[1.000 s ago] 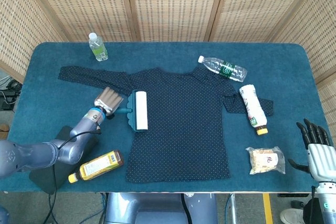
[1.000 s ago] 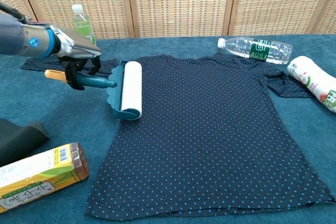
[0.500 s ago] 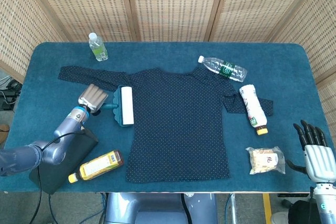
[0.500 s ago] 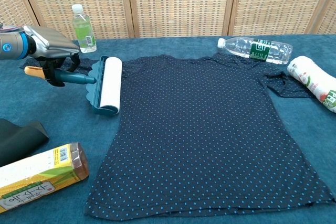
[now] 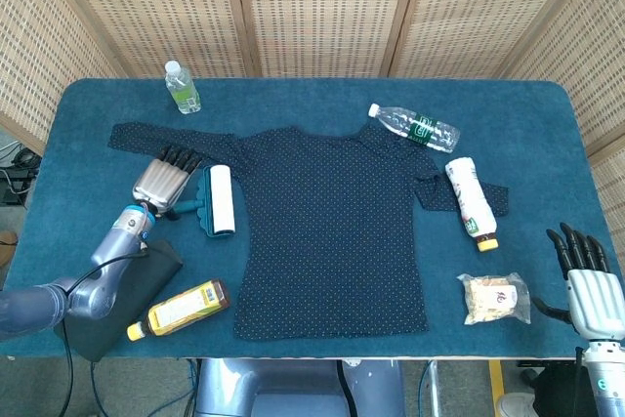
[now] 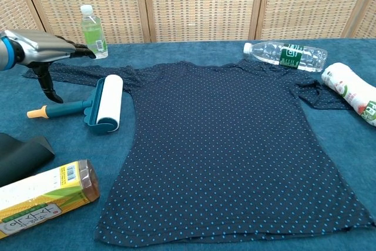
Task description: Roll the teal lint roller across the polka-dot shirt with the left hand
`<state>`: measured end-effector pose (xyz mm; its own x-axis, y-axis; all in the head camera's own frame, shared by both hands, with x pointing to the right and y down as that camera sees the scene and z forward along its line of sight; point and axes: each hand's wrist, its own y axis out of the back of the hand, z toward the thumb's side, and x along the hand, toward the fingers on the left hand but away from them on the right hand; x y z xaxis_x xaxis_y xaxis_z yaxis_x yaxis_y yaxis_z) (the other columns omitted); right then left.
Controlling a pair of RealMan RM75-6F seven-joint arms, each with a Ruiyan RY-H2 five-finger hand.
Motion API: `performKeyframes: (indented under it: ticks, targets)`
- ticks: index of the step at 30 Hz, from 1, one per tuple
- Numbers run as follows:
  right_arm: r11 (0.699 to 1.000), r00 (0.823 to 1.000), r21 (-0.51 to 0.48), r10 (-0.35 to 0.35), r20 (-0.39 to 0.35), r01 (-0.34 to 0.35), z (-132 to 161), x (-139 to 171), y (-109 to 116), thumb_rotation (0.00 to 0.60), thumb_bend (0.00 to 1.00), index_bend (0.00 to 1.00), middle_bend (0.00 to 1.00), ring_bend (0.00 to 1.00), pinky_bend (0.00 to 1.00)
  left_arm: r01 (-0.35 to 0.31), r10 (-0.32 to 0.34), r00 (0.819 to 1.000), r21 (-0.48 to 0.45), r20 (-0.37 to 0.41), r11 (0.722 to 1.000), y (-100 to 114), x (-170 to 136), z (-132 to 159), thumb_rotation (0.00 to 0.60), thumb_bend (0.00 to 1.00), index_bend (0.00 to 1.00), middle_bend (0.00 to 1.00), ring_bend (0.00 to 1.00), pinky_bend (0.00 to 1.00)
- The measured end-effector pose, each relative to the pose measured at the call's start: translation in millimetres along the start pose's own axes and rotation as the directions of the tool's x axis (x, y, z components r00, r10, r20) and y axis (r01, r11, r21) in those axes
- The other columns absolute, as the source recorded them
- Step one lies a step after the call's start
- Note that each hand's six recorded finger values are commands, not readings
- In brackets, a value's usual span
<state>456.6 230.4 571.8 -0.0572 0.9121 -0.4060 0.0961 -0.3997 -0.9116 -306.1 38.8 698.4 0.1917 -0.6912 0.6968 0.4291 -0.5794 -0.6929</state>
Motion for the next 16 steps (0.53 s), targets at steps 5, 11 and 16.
performKeyframes:
  ticks: [5, 11, 16]
  targets:
    - [1.000, 1.000, -0.005, -0.009, -0.003, 0.009, 0, 0, 2, 0.600, 0.08, 0.00, 0.00, 0.00, 0.00, -0.131, 0.127, 0.991, -0.160, -0.038, 0.978, 1, -28, -9, 0.600, 0.09, 0.00, 0.00, 0.00, 0.00]
    - [1.000, 1.000, -0.014, -0.018, -0.012, 0.018, 3, 1, 5, 0.600, 0.08, 0.00, 0.00, 0.00, 0.00, -0.328, 0.302, 0.943, -0.249, -0.139, 0.911, -15, -87, -32, 0.600, 0.09, 0.00, 0.00, 0.00, 0.00]
    - [1.000, 1.000, -0.017, -0.021, -0.019, 0.021, 6, 2, 6, 0.600, 0.08, 0.00, 0.00, 0.00, 0.00, -0.380, 0.327, 0.922, -0.332, -0.206, 0.863, -49, -147, -44, 0.600, 0.09, 0.00, 0.00, 0.00, 0.00]
